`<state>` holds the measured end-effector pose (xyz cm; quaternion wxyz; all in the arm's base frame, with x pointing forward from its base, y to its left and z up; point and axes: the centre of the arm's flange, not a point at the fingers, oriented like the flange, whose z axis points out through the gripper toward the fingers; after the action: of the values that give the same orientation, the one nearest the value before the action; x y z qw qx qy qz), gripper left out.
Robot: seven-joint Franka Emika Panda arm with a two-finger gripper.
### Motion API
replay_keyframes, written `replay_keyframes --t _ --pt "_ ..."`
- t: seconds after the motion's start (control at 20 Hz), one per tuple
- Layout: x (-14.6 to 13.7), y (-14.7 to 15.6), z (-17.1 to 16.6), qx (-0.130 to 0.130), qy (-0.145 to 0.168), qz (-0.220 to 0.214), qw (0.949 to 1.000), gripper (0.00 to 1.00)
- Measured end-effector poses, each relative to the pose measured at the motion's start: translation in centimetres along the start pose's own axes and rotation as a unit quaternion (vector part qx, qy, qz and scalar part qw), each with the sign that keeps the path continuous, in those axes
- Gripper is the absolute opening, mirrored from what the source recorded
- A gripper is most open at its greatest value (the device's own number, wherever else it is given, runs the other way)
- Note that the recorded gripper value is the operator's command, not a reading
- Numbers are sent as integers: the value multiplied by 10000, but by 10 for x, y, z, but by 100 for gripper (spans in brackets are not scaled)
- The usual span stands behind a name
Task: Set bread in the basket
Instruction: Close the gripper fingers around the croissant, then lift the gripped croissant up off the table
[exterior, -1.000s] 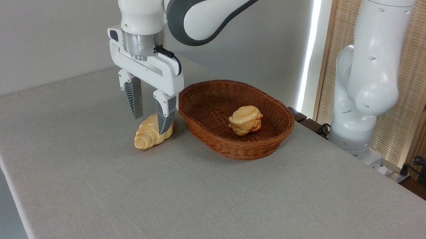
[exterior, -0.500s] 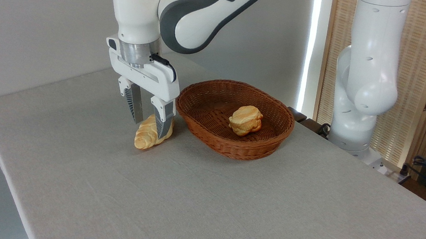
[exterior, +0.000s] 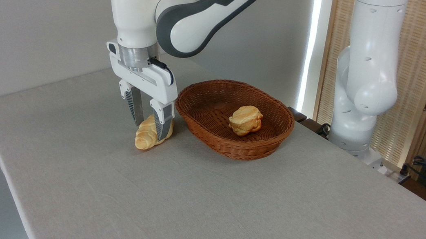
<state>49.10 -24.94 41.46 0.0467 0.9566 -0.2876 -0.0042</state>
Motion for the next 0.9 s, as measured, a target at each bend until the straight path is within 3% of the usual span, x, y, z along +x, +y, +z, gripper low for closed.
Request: replay_keyframes --t 0.05,0.1,0.15,0.45,0.9 --pt "0 0 0 0 0 1 10000 76" --pt "0 0 0 2 0 3 10000 54" --pt "0 0 0 2 0 4 10000 41" --pt "0 0 0 5 -1 258 9997 39" --pt "0 0 -2 6 17 268 9996 40"
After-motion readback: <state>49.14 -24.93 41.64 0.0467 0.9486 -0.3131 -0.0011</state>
